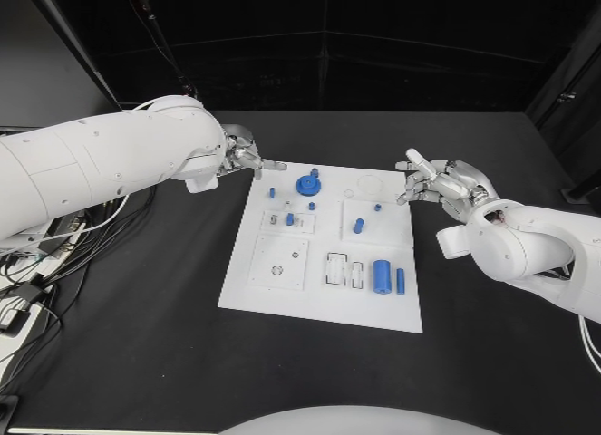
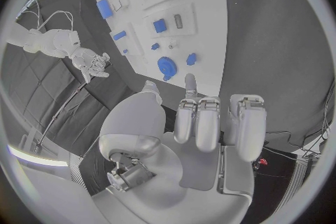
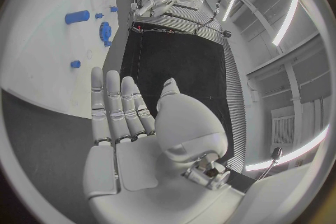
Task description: Assemble the parts on the task board
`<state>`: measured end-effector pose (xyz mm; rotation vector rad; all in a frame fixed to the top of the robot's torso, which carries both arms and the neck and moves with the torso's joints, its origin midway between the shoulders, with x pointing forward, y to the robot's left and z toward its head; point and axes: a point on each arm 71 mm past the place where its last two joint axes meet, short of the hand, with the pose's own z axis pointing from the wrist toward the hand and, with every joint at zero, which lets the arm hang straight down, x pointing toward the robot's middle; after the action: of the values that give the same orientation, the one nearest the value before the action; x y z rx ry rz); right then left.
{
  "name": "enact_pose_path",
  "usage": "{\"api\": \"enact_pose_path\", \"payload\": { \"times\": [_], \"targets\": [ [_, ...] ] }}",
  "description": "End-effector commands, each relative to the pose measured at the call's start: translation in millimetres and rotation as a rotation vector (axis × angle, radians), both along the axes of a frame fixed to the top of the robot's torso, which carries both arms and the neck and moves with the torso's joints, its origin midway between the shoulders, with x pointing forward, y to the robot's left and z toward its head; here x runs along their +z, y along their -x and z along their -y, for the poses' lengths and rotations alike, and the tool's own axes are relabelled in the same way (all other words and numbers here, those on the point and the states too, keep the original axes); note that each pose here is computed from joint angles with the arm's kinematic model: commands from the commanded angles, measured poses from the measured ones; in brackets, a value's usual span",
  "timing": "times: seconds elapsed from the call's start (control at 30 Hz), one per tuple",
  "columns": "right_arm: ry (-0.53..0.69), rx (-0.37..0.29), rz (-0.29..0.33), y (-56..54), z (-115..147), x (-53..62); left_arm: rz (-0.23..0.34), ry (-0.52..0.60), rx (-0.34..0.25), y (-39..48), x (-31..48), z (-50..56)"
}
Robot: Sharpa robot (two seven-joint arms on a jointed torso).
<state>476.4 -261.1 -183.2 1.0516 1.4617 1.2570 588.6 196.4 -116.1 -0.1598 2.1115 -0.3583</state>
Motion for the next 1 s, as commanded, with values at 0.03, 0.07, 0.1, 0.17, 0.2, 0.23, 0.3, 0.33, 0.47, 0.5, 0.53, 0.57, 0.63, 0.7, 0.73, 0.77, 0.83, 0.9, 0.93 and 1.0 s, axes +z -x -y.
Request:
{"api": "enact_pose_path", "payload": {
  "times": [0.03,0.07,0.1,0.17,0.2,0.23,0.3,0.33,0.47,0.5,0.53,0.57,0.63,0.7,0.73,0.77,0.83,0.9,0.93,1.0],
  "targets": [
    [-0.008,0.013,0.009,0.0,-1.9,1.6,0.012,-0.053,-0.061,-3.6,-1.9,1.6],
    [-0.008,0.013,0.009,-0.1,-2.0,1.5,0.013,-0.061,-0.064,-4.7,-2.9,1.6],
    [-0.008,0.013,0.009,-0.2,-2.1,1.5,0.012,-0.073,-0.070,-6.1,-4.3,1.8],
    [-0.008,0.013,0.009,-0.3,-2.3,1.4,0.006,-0.094,-0.080,-8.3,-6.9,2.2],
    [-0.008,0.013,0.009,-0.4,-2.4,1.4,0.003,-0.104,-0.085,-9.2,-8.4,2.5],
    [-0.008,0.014,0.008,-0.5,-2.7,1.3,-0.002,-0.115,-0.090,-10.5,-10.6,2.8],
    [-0.008,0.015,0.008,-0.6,-3.0,1.2,-0.009,-0.126,-0.097,-11.9,-13.7,3.4],
    [-0.008,0.015,0.008,-0.7,-3.1,1.2,-0.014,-0.130,-0.102,-12.6,-15.3,3.8],
    [-0.008,0.014,0.008,-1.0,-2.9,1.1,-0.033,-0.140,-0.118,-14.7,-20.2,6.5],
    [-0.008,0.014,0.008,-1.1,-3.0,1.0,-0.036,-0.141,-0.120,-15.2,-20.9,7.0],
    [-0.008,0.014,0.008,-1.1,-3.1,1.0,-0.038,-0.141,-0.123,-15.6,-21.4,7.6],
    [-0.008,0.015,0.009,-1.1,-3.4,1.1,-0.039,-0.141,-0.126,-16.1,-21.8,8.2],
    [-0.009,0.016,0.009,-1.1,-4.0,1.1,-0.039,-0.140,-0.129,-16.8,-22.2,9.0],
    [-0.009,0.018,0.010,-1.1,-4.7,1.1,-0.038,-0.139,-0.130,-17.9,-22.3,10.0],
    [-0.010,0.018,0.010,-1.1,-5.0,1.2,-0.039,-0.139,-0.131,-18.4,-22.4,10.3],
    [-0.010,0.019,0.010,-1.1,-5.3,1.2,-0.040,-0.139,-0.131,-18.9,-22.5,10.6],
    [-0.011,0.020,0.011,-1.0,-5.8,1.3,-0.044,-0.141,-0.132,-19.7,-22.7,10.6],
    [-0.011,0.021,0.012,-1.0,-6.4,1.3,-0.049,-0.142,-0.133,-20.2,-23.0,10.4],
    [-0.011,0.021,0.013,-1.1,-6.8,1.4,-0.052,-0.143,-0.133,-20.7,-23.3,10.2],
    [-0.012,0.022,0.014,-1.1,-7.6,1.4,-0.058,-0.145,-0.133,-21.8,-24.0,10.0]
  ]
}}
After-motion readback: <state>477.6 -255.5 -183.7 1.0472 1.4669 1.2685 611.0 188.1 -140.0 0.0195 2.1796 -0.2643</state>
